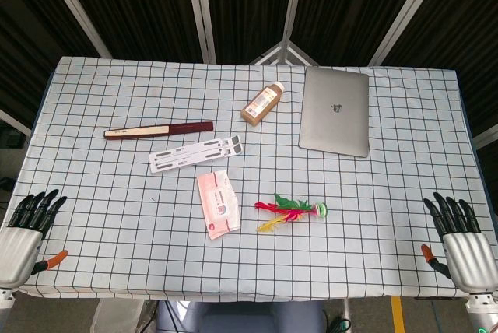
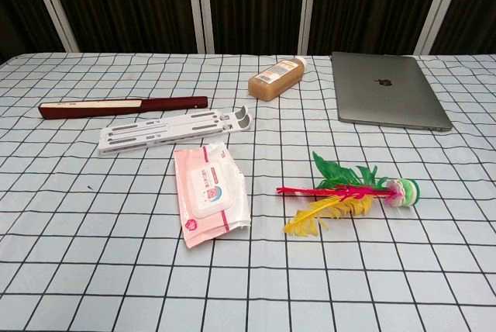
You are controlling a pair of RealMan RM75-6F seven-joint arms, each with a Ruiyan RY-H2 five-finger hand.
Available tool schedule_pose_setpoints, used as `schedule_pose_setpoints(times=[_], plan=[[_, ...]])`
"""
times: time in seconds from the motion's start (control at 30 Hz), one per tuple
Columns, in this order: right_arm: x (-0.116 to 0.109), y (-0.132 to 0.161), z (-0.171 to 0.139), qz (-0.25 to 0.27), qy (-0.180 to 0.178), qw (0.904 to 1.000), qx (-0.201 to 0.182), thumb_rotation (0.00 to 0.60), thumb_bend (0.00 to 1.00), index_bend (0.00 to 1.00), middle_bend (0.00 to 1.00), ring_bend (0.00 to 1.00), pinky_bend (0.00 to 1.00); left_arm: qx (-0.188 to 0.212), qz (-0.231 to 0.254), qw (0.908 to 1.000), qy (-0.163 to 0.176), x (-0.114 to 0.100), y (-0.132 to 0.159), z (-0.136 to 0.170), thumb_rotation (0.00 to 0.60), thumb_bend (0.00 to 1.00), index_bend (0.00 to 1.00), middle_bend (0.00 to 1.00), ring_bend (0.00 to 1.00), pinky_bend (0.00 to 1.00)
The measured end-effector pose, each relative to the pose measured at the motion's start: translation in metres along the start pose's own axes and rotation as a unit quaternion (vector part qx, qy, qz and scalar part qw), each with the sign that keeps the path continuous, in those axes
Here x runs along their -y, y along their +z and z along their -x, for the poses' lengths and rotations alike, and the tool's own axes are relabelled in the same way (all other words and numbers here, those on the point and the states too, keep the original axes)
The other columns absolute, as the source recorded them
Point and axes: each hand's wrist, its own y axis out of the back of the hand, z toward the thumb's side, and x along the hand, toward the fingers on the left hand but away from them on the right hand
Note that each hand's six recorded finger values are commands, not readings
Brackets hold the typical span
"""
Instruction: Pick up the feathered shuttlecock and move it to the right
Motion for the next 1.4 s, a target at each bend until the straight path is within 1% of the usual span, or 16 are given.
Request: schedule_pose_setpoints(times=[0.3, 0.37, 0.43, 0.53, 0.7, 0.9, 1.1, 1.23, 1.4], plan=[[0.004, 0.025, 0.017, 0.041, 0.013, 0.9989, -0.019, 0.600, 0.37, 0.01, 0.00, 0.00, 0.00, 0.000, 0.000, 1.0000, 0.000, 0.000, 0.000, 0.000, 0.600, 0.00, 0.00, 0.00, 0.00, 0.00], [0.005, 0.034, 0.024, 0.051, 0.015, 0.9982, -0.029, 0.600, 0.37, 0.06, 0.00, 0.00, 0.00, 0.000, 0.000, 1.0000, -0.001, 0.000, 0.000, 0.000, 0.600, 0.00, 0.00, 0.00, 0.00, 0.00], [0.007, 0.048, 0.034, 0.063, 0.017, 0.9969, -0.043, 0.600, 0.37, 0.16, 0.00, 0.00, 0.00, -0.001, 0.001, 1.0000, -0.001, 0.000, 0.000, 0.000, 0.600, 0.00, 0.00, 0.00, 0.00, 0.00], [0.013, 0.070, 0.049, 0.082, 0.026, 0.9944, -0.062, 0.600, 0.37, 0.26, 0.03, 0.00, 0.00, -0.001, 0.002, 1.0000, -0.002, 0.001, 0.000, -0.001, 0.600, 0.00, 0.00, 0.00, 0.00, 0.00], [0.025, 0.112, 0.076, 0.123, 0.050, 0.9877, -0.083, 0.600, 0.37, 0.33, 0.09, 0.00, 0.00, -0.001, 0.006, 1.0000, -0.004, 0.000, -0.001, -0.001, 0.600, 0.00, 0.00, 0.00, 0.00, 0.00], [0.041, 0.165, 0.104, 0.147, 0.070, 0.9818, -0.097, 0.600, 0.37, 0.37, 0.11, 0.00, 0.00, -0.004, 0.013, 0.9999, -0.007, 0.000, -0.003, -0.001, 0.600, 0.00, 0.00, 0.00, 0.00, 0.00], [0.062, 0.203, 0.123, 0.155, 0.100, 0.9782, -0.096, 0.600, 0.39, 0.40, 0.13, 0.00, 0.00, -0.005, 0.019, 0.9998, -0.009, 0.000, -0.003, -0.002, 0.600, 0.00, 0.00, 0.00, 0.00, 0.00], [0.073, 0.223, 0.134, 0.151, 0.113, 0.9772, -0.097, 0.600, 0.42, 0.40, 0.14, 0.00, 0.00, -0.007, 0.024, 0.9996, -0.012, 0.000, -0.004, -0.003, 0.600, 0.00, 0.00, 0.00, 0.00, 0.00], [0.083, 0.240, 0.144, 0.147, 0.122, 0.9768, -0.096, 0.600, 0.43, 0.40, 0.14, 0.00, 0.00, -0.007, 0.028, 0.9995, -0.016, 0.001, -0.004, -0.003, 0.600, 0.00, 0.00, 0.00, 0.00, 0.00]])
